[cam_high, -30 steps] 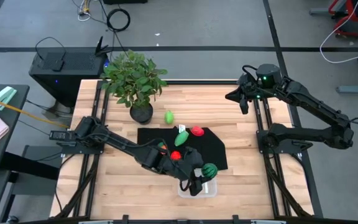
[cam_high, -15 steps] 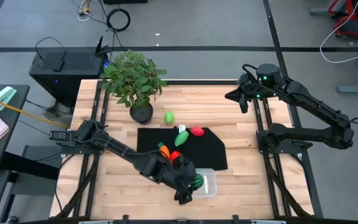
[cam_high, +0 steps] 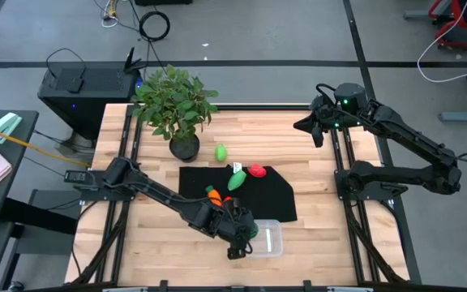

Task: Pick and placing Produce into tupperware
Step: Put the watermelon into the transparent bin

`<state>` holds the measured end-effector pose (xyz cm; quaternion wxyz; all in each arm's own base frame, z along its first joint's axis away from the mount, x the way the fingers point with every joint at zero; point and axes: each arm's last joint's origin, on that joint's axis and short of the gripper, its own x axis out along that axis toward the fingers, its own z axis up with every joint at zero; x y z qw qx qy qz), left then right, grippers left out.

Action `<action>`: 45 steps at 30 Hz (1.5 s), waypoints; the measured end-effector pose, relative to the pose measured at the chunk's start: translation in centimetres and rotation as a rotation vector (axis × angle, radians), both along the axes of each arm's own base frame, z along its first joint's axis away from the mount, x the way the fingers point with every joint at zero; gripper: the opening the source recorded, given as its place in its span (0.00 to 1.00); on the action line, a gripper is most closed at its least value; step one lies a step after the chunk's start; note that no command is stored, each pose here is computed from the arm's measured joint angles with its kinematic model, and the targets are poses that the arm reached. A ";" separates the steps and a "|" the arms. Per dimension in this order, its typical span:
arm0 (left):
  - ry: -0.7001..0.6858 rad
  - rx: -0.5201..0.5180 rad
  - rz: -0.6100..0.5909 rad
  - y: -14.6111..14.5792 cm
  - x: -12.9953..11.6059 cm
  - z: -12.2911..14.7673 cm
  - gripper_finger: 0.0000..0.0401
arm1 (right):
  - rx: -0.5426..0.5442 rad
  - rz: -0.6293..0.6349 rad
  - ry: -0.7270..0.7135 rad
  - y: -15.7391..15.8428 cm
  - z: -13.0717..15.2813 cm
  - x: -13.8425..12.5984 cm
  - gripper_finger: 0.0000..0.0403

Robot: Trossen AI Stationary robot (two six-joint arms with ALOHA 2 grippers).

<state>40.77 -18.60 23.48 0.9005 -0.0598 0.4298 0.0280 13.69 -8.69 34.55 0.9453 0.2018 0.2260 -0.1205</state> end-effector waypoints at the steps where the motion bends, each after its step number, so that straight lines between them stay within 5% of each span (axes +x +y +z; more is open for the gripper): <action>1: -0.003 0.000 -0.001 0.0 0.1 -0.1 0.74 | 0.000 0.000 0.000 0.0 0.0 0.0 0.09; 14: 0.055 0.056 -0.048 0.2 0.5 -1.8 0.74 | 0.006 -0.002 0.004 0.0 0.0 0.0 0.09; 45: 0.066 0.011 -0.108 -0.1 0.6 -1.9 0.74 | 0.002 0.000 0.003 0.0 0.0 0.0 0.09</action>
